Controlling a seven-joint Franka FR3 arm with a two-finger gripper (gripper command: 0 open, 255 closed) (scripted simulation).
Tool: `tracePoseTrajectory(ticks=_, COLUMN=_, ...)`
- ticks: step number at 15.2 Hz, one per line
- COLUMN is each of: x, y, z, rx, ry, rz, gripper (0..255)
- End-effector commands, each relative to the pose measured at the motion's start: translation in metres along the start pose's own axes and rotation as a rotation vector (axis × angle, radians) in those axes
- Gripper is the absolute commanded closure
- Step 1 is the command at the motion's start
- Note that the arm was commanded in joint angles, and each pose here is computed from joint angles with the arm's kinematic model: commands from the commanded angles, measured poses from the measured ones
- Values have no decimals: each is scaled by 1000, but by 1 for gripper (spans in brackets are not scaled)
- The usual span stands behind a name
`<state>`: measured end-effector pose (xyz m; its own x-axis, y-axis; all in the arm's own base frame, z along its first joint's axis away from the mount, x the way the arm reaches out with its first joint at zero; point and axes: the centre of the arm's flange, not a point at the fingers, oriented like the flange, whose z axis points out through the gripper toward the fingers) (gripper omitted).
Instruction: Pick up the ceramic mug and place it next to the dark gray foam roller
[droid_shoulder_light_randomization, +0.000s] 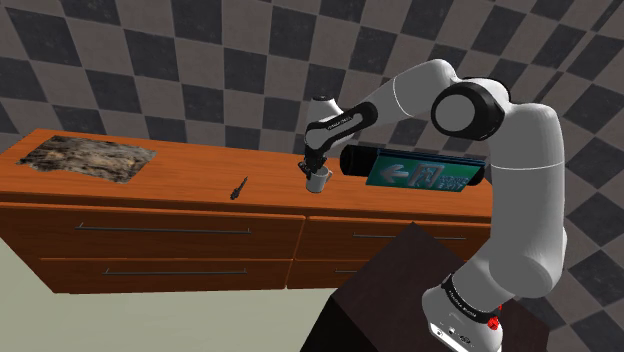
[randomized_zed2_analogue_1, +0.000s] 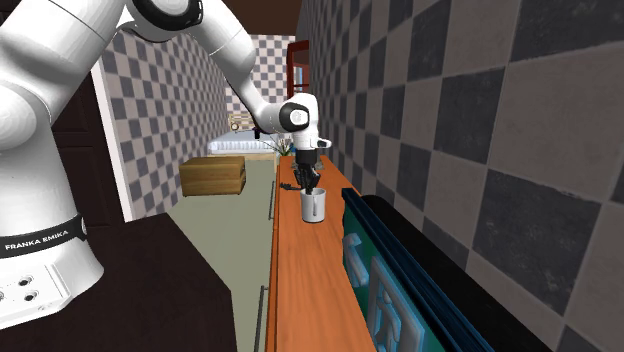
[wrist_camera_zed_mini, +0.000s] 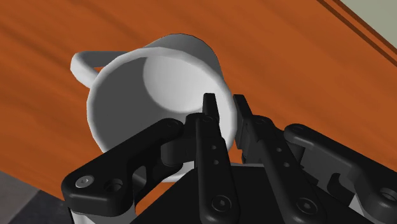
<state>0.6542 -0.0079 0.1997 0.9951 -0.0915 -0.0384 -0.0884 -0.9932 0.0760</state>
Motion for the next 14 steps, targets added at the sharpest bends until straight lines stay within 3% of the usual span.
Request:
tracePoseTrajectory(ticks=1, x=0, y=0, z=0, rx=0, ry=0, rz=0, gripper=255)
tracePoseTrajectory(ticks=14, x=-2, y=4, z=-58, rx=0, ry=0, rz=0, gripper=255)
